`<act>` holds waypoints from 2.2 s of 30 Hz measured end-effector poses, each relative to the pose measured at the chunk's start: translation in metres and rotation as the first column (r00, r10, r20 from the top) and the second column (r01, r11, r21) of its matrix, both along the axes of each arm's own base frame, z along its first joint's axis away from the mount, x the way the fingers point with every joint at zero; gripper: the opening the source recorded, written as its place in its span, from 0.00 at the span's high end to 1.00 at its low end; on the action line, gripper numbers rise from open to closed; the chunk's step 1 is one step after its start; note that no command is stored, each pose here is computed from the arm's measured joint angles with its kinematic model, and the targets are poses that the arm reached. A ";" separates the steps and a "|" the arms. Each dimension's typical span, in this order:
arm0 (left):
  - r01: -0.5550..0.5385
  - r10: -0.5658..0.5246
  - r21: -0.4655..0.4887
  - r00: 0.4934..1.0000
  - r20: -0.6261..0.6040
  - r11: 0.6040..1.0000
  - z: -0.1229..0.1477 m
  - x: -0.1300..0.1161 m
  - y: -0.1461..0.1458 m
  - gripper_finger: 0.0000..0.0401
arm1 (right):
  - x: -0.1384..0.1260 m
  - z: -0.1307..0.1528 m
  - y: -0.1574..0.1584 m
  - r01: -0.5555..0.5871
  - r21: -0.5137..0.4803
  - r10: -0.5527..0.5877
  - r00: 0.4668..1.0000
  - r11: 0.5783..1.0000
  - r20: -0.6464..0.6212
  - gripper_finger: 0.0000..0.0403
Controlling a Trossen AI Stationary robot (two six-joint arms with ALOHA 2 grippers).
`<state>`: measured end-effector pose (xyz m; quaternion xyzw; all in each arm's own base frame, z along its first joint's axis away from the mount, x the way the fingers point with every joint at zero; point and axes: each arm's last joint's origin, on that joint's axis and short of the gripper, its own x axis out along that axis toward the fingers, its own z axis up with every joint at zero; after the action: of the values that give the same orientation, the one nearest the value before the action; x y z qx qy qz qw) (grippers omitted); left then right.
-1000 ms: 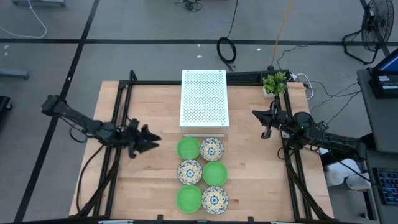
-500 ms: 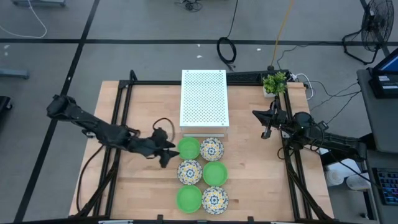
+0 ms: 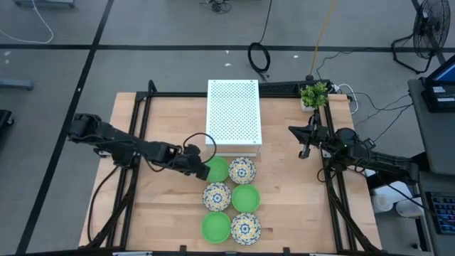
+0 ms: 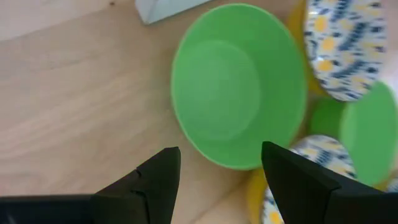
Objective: Pick & Place Mini bowls
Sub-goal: Put the top green bowl on the shelf
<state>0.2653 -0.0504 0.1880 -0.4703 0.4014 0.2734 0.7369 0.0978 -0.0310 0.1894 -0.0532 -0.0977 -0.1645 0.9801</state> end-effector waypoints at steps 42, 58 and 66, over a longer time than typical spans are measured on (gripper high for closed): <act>-0.095 0.066 -0.040 0.887 -0.457 0.995 -0.029 -0.026 0.030 0.43 | 0.000 0.000 0.000 0.000 0.001 0.000 1.000 1.000 -0.001 1.00; -0.029 0.009 -0.038 0.889 -0.458 0.999 -0.029 -0.026 0.027 0.54 | 0.000 0.000 0.000 0.000 0.000 0.000 1.000 1.000 -0.001 1.00; -0.029 0.013 -0.027 0.892 -0.452 0.999 -0.029 -0.026 0.027 0.79 | 0.000 0.000 0.000 0.000 0.000 0.000 1.000 1.000 -0.001 1.00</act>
<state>0.2394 -0.0231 0.1587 -0.4102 0.5611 0.3765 0.6125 0.0979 -0.0310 0.1893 -0.0532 -0.0973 -0.1645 0.9801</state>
